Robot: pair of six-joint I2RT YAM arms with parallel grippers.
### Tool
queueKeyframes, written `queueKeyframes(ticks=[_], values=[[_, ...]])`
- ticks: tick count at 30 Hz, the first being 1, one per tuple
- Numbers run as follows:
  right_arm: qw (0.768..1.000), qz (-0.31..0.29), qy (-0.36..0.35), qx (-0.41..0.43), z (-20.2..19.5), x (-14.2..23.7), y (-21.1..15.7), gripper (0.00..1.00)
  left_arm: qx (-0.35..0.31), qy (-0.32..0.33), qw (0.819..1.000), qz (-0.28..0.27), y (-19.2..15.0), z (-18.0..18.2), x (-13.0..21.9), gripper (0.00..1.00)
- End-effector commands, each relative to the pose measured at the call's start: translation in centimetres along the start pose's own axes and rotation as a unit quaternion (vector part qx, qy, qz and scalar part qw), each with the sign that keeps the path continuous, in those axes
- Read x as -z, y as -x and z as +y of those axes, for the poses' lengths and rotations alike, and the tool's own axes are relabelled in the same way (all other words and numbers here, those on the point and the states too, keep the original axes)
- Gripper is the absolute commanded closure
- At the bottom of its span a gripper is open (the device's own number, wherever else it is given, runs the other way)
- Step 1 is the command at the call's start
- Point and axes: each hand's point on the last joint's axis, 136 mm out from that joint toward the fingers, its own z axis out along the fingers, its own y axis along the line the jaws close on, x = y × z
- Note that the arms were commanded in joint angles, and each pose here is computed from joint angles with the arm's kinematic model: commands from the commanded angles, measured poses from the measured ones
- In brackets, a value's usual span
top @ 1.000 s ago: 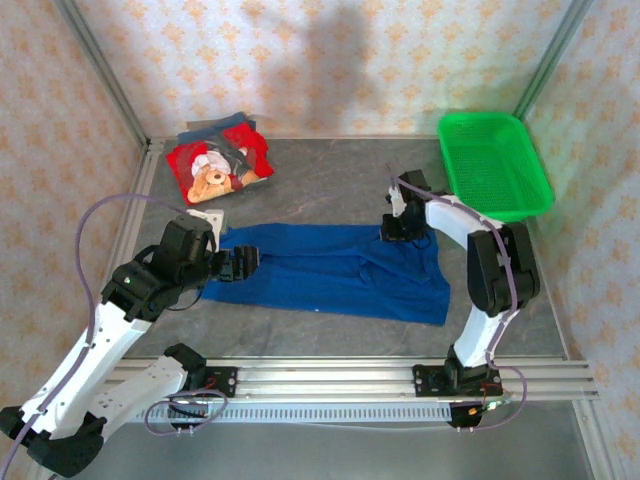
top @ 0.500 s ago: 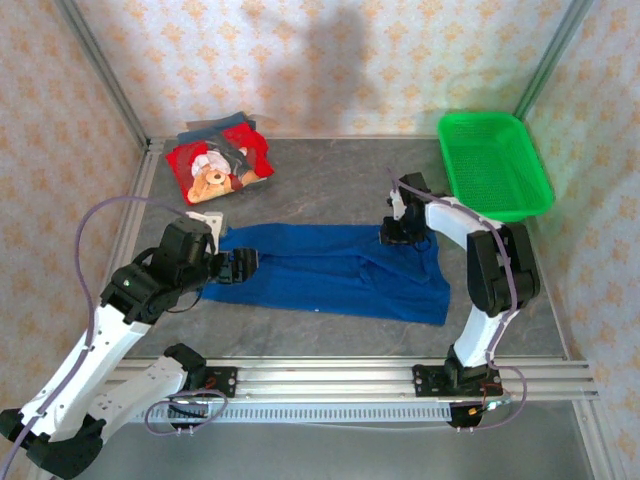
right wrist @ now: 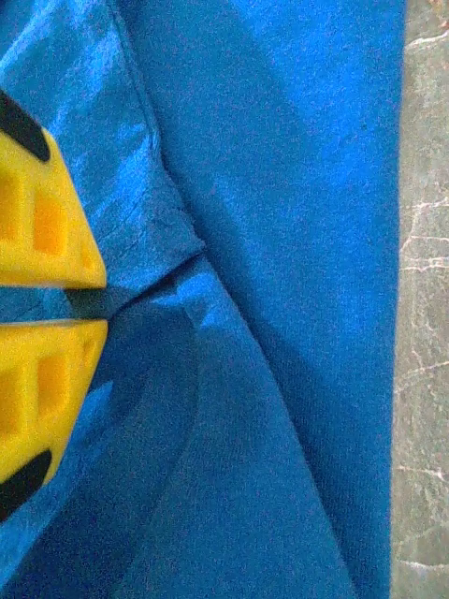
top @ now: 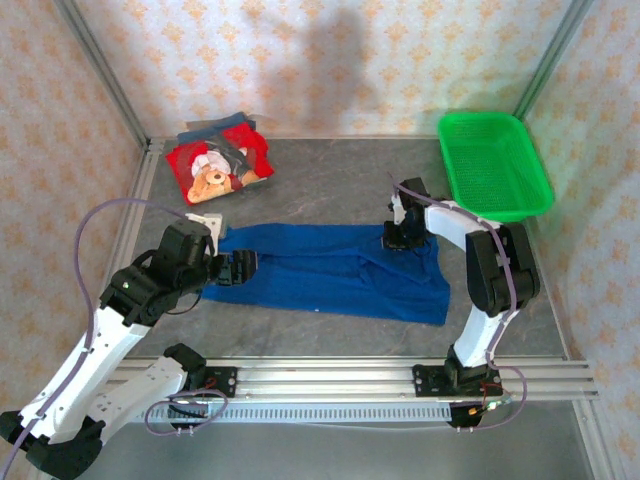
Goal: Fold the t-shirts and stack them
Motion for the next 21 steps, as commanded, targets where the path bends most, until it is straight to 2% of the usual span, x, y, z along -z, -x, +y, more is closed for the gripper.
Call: queueKeyframes(ticks=[1, 9, 21], values=[[1.000, -0.003, 0.004, -0.001, 0.3, -0.3, 0.2, 0.88, 0.006, 0.009, 1.000, -0.003, -0.3, 0.5, 0.0, 0.16], [0.999, -0.033, 0.025, -0.012, 1.4, 1.3, 1.0, 1.00, 0.011, 0.012, 1.000, -0.004, -0.6, 0.7, -0.3, 0.16], [0.997, -0.055, 0.051, -0.024, 2.3, 3.7, -0.2, 1.00, 0.015, 0.014, 1.000, 0.001, -1.2, 0.9, -0.9, 0.16]])
